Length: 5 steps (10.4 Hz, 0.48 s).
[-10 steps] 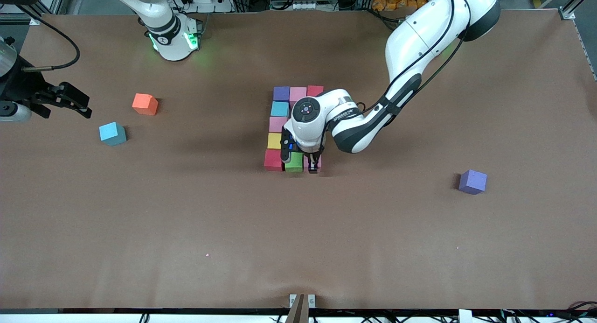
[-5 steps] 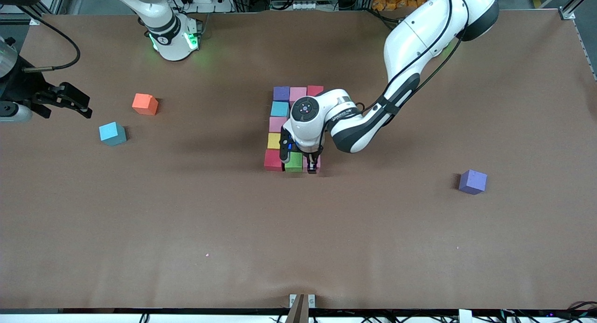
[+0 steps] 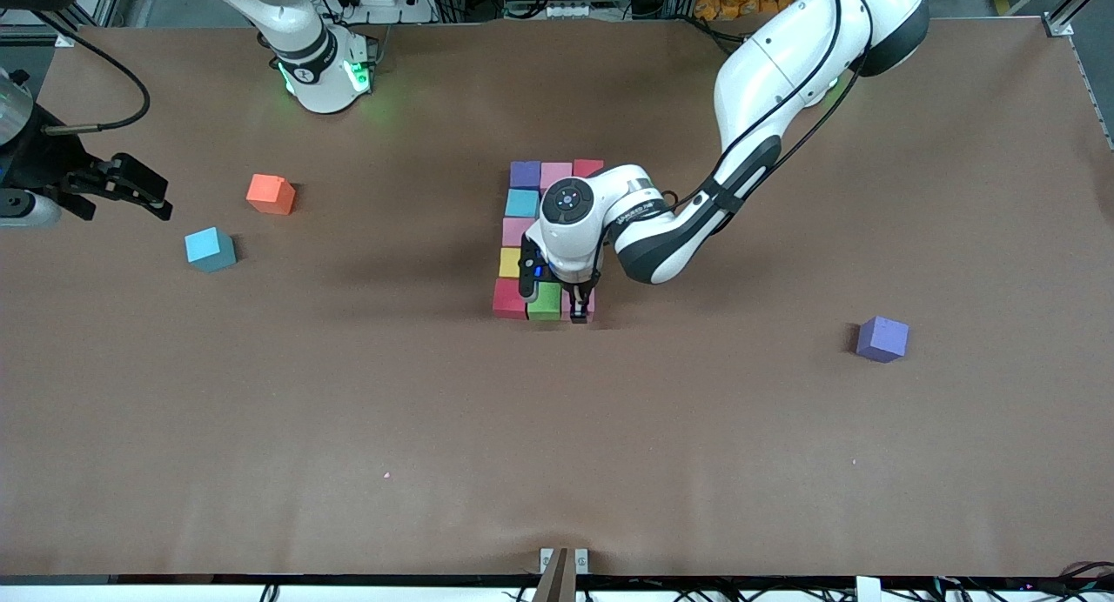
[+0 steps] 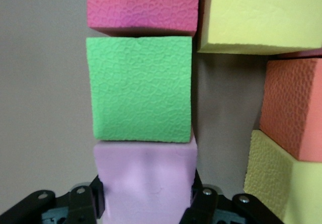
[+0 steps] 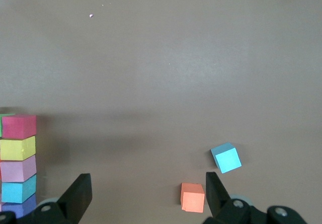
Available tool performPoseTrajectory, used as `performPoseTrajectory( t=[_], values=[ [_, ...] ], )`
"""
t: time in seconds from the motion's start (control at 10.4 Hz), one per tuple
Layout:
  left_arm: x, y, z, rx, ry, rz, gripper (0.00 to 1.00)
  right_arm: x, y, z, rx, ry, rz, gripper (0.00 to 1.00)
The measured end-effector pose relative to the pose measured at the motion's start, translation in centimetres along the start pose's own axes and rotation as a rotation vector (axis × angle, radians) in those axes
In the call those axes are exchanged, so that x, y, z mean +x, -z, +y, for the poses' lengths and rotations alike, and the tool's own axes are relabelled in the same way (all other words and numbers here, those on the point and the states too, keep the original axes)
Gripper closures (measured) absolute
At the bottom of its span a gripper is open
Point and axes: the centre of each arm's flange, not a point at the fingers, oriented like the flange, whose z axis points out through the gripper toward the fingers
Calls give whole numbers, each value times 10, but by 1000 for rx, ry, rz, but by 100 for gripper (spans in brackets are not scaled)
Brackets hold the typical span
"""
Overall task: Arrange 11 blocks into digit 3
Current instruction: 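Lower the light pink cube below the green cube and open the left gripper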
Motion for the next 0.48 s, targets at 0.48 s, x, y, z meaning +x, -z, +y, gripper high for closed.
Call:
performPoseTrajectory(
  t=[0.48],
  values=[
    [-1,0,-2,-4,64,6,0,0,0,0,0,0,0,0]
  ],
)
